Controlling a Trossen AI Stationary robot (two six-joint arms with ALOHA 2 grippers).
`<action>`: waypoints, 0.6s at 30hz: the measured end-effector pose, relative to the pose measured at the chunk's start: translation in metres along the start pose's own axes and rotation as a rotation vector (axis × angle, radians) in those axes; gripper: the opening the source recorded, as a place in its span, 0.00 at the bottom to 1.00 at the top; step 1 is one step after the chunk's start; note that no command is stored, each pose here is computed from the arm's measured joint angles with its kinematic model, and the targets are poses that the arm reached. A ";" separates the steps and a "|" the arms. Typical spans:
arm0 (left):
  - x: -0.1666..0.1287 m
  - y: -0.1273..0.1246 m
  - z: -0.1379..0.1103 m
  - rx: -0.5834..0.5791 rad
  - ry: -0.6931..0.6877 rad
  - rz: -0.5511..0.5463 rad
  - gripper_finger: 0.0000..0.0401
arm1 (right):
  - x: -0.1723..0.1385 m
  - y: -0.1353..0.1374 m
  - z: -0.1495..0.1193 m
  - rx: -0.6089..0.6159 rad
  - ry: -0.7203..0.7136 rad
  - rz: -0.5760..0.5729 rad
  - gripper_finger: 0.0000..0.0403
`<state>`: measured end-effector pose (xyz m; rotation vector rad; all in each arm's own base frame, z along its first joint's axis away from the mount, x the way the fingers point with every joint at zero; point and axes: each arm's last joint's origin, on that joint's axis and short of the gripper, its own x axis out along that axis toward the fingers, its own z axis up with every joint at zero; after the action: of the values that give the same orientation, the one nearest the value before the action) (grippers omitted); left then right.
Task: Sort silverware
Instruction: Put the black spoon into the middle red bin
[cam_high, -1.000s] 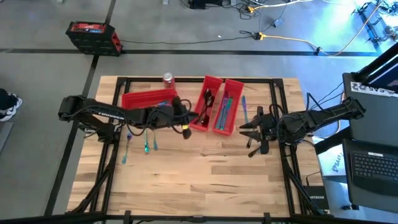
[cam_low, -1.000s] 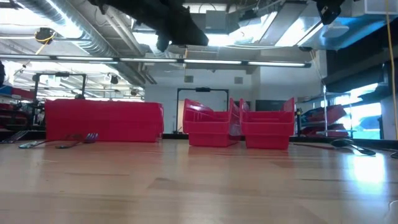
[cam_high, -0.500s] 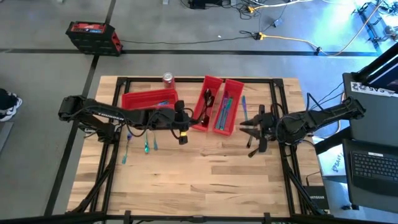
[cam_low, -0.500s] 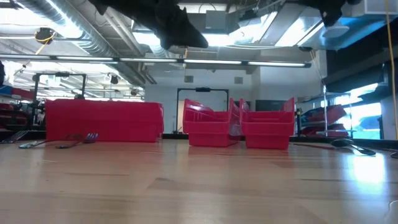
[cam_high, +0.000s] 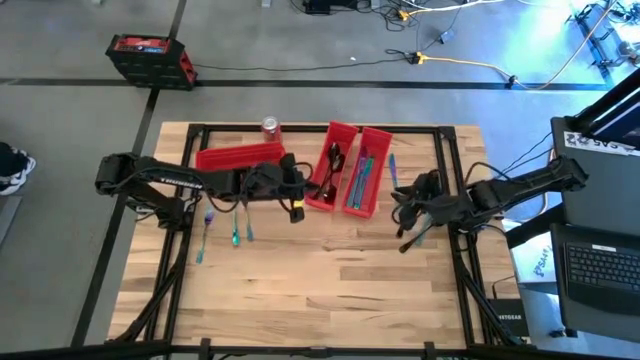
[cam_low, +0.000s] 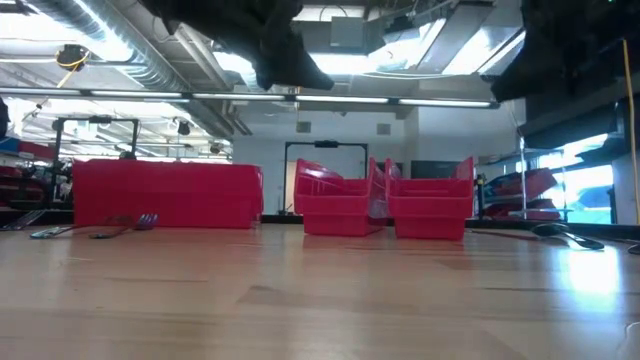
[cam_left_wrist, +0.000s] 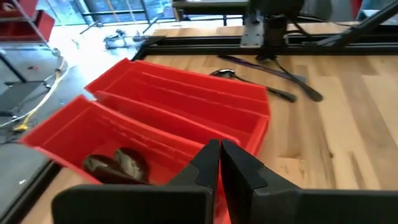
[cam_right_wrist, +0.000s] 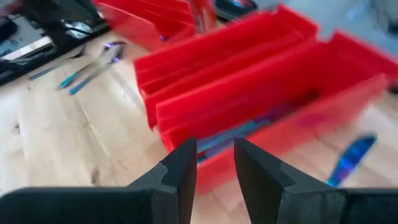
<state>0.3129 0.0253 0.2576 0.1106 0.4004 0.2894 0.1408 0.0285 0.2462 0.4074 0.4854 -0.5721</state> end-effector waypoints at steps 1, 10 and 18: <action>0.001 0.003 0.000 0.003 0.000 0.015 0.00 | 0.001 0.001 -0.001 0.021 0.016 0.005 0.23; 0.003 0.016 -0.001 -0.066 0.009 0.090 0.00 | 0.015 0.007 -0.020 0.078 0.283 0.003 0.24; 0.003 0.016 -0.002 0.005 0.017 0.084 0.00 | 0.034 0.016 -0.035 0.051 0.410 -0.061 0.50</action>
<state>0.3107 0.0416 0.2573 0.1302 0.4137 0.3721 0.1645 0.0444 0.2028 0.5637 0.8802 -0.5618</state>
